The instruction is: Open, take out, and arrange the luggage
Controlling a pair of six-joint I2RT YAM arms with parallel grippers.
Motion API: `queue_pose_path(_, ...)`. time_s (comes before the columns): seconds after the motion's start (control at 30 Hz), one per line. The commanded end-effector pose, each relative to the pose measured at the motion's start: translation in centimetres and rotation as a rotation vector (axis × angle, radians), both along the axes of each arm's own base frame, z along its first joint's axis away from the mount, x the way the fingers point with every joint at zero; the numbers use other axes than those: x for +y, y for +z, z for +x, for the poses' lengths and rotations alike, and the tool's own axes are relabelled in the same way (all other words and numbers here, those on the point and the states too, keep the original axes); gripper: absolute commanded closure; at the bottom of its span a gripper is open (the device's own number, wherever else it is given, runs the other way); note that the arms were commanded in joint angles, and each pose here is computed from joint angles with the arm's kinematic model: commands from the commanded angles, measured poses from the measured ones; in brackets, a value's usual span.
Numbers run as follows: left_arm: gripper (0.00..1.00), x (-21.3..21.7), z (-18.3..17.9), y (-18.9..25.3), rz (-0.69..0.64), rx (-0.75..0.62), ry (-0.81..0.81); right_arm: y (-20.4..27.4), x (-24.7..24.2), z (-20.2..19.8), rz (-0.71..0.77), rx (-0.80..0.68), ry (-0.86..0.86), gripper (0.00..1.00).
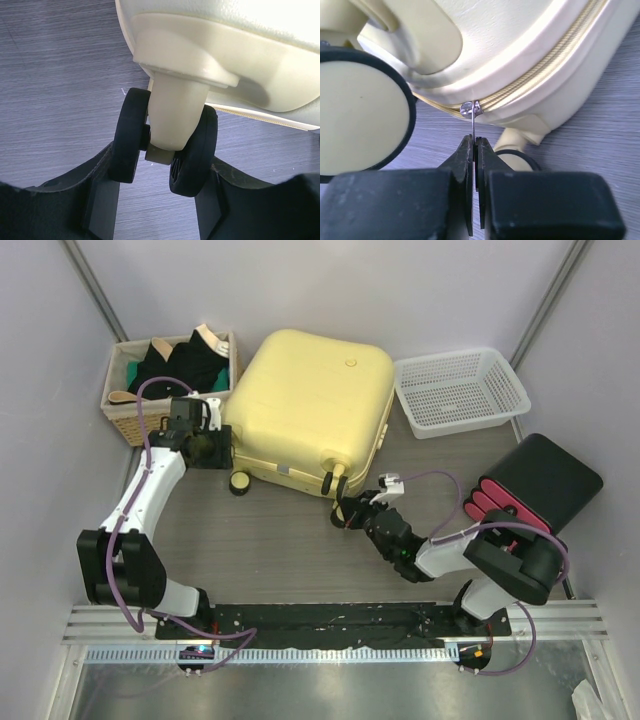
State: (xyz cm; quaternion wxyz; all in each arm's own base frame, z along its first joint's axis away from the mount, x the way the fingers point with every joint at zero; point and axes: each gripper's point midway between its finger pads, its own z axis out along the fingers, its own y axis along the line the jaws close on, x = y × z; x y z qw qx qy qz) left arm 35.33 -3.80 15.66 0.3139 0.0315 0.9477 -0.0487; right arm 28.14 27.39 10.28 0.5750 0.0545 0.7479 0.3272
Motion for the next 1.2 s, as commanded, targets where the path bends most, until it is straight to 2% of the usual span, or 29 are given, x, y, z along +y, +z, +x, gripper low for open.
queue_pose_path(0.0, 1.0, 3.6, 1.2, -0.7, 0.099, 0.002, 0.12, 2.9, -5.0, 2.3, 0.022, -0.074, -0.257, 0.99)
queue_pose_path(0.23, 1.0, 4.7, 1.2, -1.1, 0.13, 0.01, 0.152, 1.3, -7.9, 4.2, 0.008, -0.019, -0.258, 0.99)
queue_pose_path(0.27, 1.0, 4.7, 1.2, -1.1, 0.132, 0.012, 0.156, 1.2, -7.2, 4.3, 0.019, -0.009, -0.191, 0.99)
queue_pose_path(0.33, 1.0, 4.7, 1.1, -1.1, 0.131, 0.013, 0.156, 1.2, -7.8, 5.3, 0.023, -0.001, -0.177, 0.99)
queue_pose_path(0.57, 1.0, 3.9, 1.4, 0.7, 0.109, -0.042, 0.143, 1.3, -4.7, 5.6, -0.031, 0.0, 0.01, 0.99)
queue_pose_path(0.63, 0.9, 3.0, 1.4, 2.1, 0.103, -0.09, 0.122, 1.5, -4.2, 5.5, -0.034, -0.005, 0.04, 0.99)
queue_pose_path(0.67, 0.68, 2.6, 1.5, 2.7, 0.101, -0.115, 0.112, 1.6, -4.1, 5.5, -0.037, -0.005, 0.048, 0.99)
queue_pose_path(0.77, 0.27, 1.5, 1.4, 5.5, 0.113, -0.217, 0.09, 1.6, -3.8, 5.3, -0.047, 0.003, 0.069, 0.99)
queue_pose_path(0.87, 0.16, 1.7, 0.7, 9.2, 0.148, -0.333, 0.134, 1.5, -3.8, 5.1, -0.056, 0.014, 0.076, 0.99)
queue_pose_path(1.0, 0.01, 1.6, -0.7, 12.8, 0.104, -0.437, 0.182, 1.2, -3.8, 5.2, -0.074, 0.029, 0.076, 0.99)
queue_pose_path(1.07, 0.0, 1.1, -1.5, 13.7, 0.061, -0.454, 0.191, 1.3, -3.7, 5.3, -0.076, 0.03, 0.076, 0.99)
queue_pose_path(1.17, 0.0, -2.4, -2.6, 14.5, -0.027, -0.472, 0.129, 1.5, -3.9, 5.3, -0.076, 0.028, 0.07, 0.99)
